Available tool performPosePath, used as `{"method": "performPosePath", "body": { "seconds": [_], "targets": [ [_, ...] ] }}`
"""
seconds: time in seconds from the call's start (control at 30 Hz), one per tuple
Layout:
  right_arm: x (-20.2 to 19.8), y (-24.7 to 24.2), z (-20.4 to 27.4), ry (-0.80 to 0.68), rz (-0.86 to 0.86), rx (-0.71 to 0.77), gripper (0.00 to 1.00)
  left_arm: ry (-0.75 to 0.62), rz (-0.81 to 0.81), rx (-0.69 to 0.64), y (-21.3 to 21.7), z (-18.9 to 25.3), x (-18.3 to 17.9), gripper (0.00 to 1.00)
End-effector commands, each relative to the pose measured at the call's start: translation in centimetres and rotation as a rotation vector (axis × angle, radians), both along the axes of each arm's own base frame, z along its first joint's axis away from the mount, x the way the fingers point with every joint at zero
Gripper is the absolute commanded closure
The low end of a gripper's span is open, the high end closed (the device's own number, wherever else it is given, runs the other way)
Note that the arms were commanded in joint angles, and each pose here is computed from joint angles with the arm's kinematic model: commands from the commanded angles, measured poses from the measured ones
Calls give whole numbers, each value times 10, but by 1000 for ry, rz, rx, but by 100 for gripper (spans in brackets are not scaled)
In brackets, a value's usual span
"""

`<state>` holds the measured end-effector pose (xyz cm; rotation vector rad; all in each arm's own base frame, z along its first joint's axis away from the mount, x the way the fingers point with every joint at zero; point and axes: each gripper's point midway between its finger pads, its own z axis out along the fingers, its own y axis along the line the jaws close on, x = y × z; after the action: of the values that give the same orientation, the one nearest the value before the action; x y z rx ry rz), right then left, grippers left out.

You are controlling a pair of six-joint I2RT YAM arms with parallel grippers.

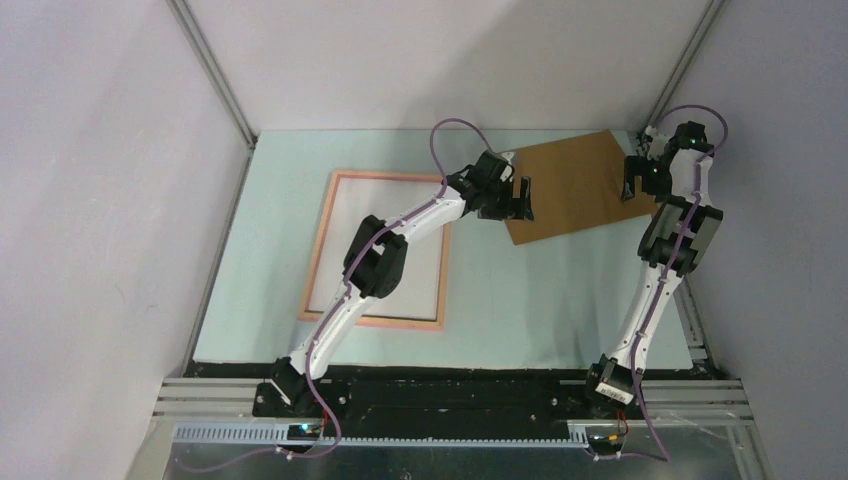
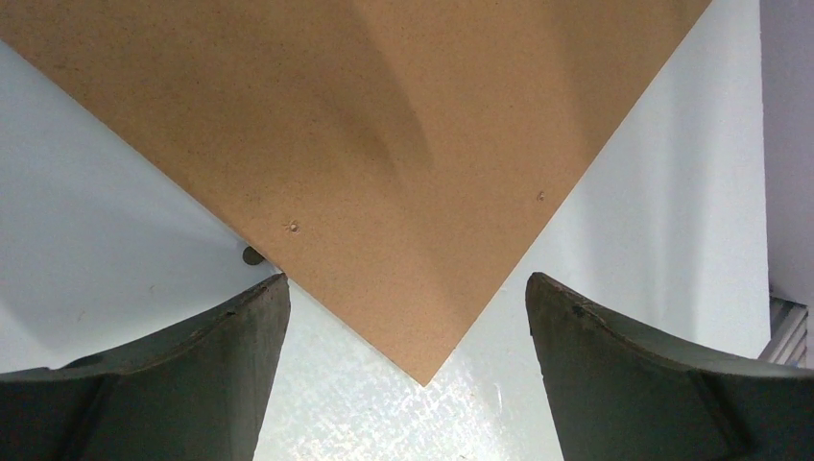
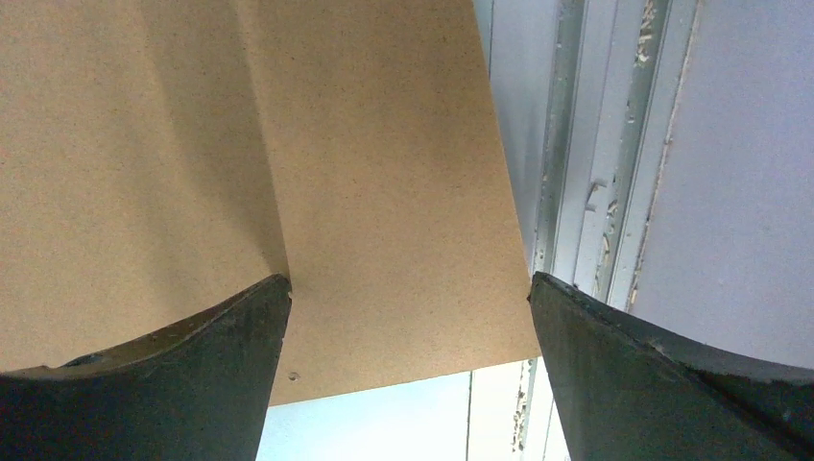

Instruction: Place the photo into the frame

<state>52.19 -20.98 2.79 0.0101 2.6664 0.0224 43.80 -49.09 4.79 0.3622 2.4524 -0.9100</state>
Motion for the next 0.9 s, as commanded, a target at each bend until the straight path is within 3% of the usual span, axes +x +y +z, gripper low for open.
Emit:
{"method": "performPosePath", "body": {
  "seconds": [0.0, 0.87],
  "targets": [
    [-21, 3, -9, 63, -27, 68, 1, 23, -36, -26, -13, 5, -14, 3],
    [-61, 54, 50, -21, 52, 362, 10, 55, -80, 13, -11, 5, -48, 3]
  ]
}}
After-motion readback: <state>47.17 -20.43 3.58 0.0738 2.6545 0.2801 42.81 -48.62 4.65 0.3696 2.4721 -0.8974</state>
